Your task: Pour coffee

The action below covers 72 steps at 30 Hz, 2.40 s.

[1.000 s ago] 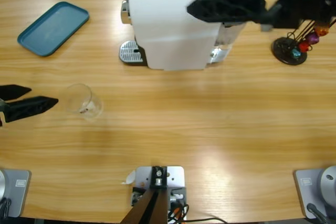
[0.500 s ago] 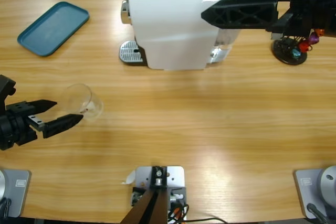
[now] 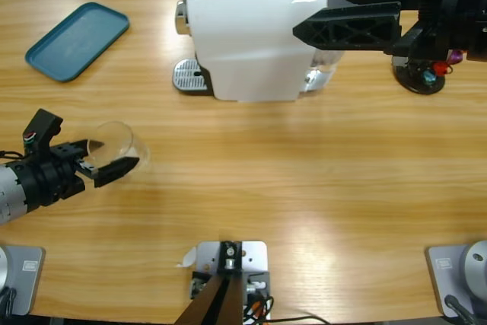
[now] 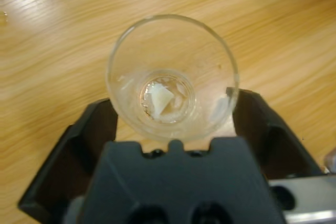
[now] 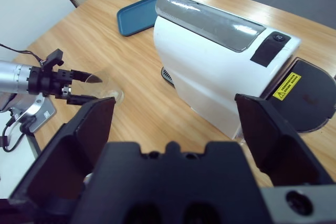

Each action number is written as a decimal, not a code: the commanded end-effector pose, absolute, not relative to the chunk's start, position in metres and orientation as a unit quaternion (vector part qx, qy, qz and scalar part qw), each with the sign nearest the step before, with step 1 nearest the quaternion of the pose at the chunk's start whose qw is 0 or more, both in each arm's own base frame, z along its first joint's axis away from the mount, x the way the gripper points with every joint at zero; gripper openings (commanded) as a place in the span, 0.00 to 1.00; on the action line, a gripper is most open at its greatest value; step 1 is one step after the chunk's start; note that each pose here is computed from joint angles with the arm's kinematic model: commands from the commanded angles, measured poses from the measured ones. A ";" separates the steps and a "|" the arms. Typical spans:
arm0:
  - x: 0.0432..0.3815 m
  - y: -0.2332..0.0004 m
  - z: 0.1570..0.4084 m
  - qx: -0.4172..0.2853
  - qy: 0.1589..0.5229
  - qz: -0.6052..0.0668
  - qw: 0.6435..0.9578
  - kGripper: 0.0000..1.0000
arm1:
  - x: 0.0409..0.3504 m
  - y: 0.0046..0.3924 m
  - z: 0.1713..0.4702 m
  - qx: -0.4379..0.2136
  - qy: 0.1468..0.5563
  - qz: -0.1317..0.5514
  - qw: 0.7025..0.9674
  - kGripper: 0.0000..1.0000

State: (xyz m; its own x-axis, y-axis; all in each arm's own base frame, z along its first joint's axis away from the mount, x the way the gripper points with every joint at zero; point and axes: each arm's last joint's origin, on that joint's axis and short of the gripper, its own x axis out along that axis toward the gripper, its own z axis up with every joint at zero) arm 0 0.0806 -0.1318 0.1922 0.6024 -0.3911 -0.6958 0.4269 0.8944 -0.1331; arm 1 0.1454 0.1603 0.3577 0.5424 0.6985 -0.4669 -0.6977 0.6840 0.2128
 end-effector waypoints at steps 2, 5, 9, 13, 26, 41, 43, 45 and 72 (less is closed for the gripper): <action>0.082 -0.136 0.173 0.069 0.402 -0.204 0.890 0.14 | 0.144 0.156 0.352 0.003 0.278 0.384 0.880 1.00; 0.081 -0.133 0.174 0.063 0.401 -0.203 0.891 0.00 | 0.144 0.156 0.351 0.005 0.280 0.383 0.881 1.00; 0.080 -0.130 0.179 0.048 0.391 -0.208 0.895 0.16 | 0.144 0.155 0.351 0.005 0.278 0.383 0.881 1.00; 0.078 -0.125 0.188 0.021 0.374 -0.219 0.901 0.96 | 0.145 0.156 0.350 0.004 0.282 0.382 0.880 1.00; 0.088 -0.138 0.202 0.045 0.366 -0.281 0.886 0.99 | 0.149 0.160 0.346 0.000 0.291 0.380 0.878 1.00; 0.120 -0.153 0.191 0.065 0.372 -0.244 0.893 1.00 | 0.157 0.168 0.337 -0.002 0.302 0.383 0.873 1.00; 0.124 -0.154 0.191 0.062 0.373 -0.237 0.895 1.00 | 0.159 0.169 0.335 -0.001 0.305 0.383 0.872 1.00; 0.126 -0.154 0.190 0.061 0.374 -0.232 0.896 1.00 | 0.161 0.171 0.333 -0.002 0.307 0.383 0.871 1.00; 0.137 -0.153 0.177 0.058 0.380 -0.204 0.900 0.38 | 0.168 0.175 0.332 0.005 0.311 0.388 0.868 1.00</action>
